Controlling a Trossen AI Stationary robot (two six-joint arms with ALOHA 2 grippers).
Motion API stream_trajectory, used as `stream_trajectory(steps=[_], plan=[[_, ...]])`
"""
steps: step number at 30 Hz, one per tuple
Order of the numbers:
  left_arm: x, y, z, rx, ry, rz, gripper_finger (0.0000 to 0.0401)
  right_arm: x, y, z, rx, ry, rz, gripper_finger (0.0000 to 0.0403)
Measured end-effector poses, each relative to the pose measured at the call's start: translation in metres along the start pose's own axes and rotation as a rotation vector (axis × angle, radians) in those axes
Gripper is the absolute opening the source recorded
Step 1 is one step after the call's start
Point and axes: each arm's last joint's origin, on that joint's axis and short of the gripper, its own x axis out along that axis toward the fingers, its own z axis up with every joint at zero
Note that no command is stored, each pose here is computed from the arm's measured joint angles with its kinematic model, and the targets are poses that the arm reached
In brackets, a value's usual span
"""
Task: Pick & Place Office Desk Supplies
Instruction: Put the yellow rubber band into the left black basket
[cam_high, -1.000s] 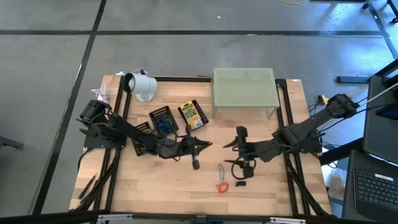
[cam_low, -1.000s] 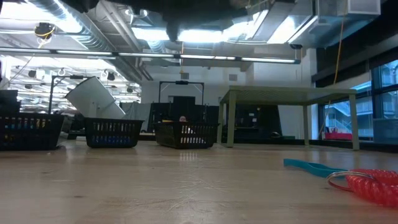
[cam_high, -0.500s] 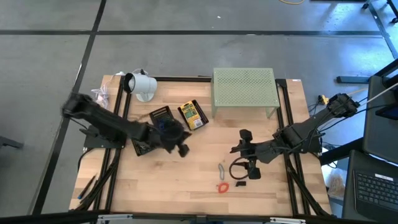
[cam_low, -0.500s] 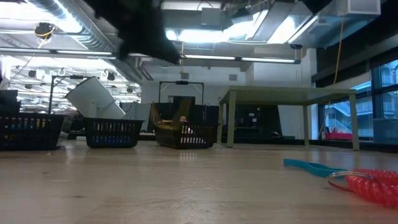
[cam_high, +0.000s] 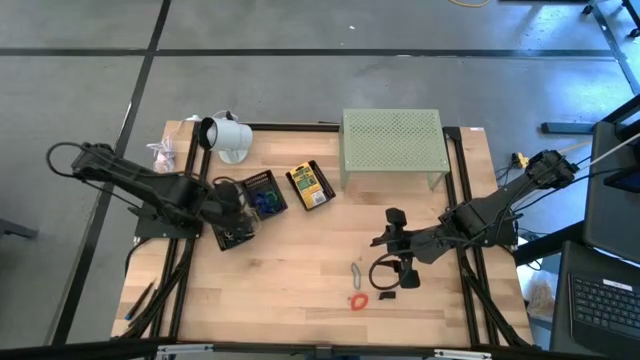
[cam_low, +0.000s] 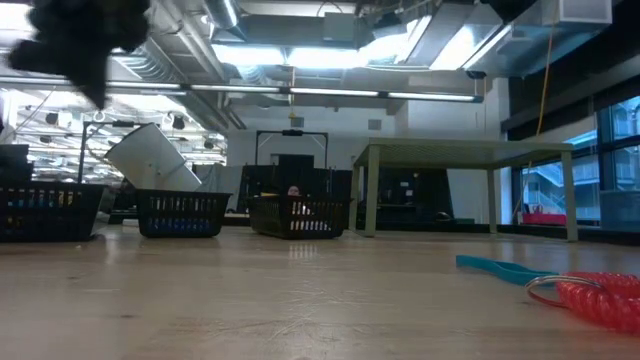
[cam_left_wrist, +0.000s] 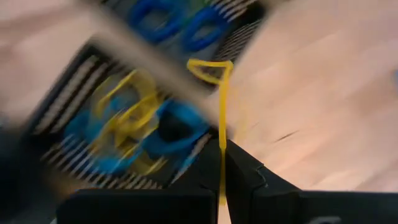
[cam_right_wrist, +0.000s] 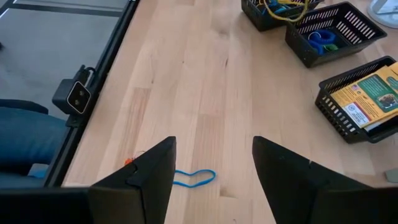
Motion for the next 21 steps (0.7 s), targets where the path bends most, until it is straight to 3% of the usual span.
stream_trajectory(steps=[10, 21], plan=[[-0.002, 0.026, -0.005, -0.07, 0.052, 0.297, 0.0003, 0.0, 0.0, 0.0, -0.002, 0.004, -0.001, 0.0214], [-0.006, 0.036, 0.0, -0.092, -0.141, 0.407, 0.0003, 0.0, 0.0, -0.001, -0.005, 0.005, -0.002, 0.0214]])
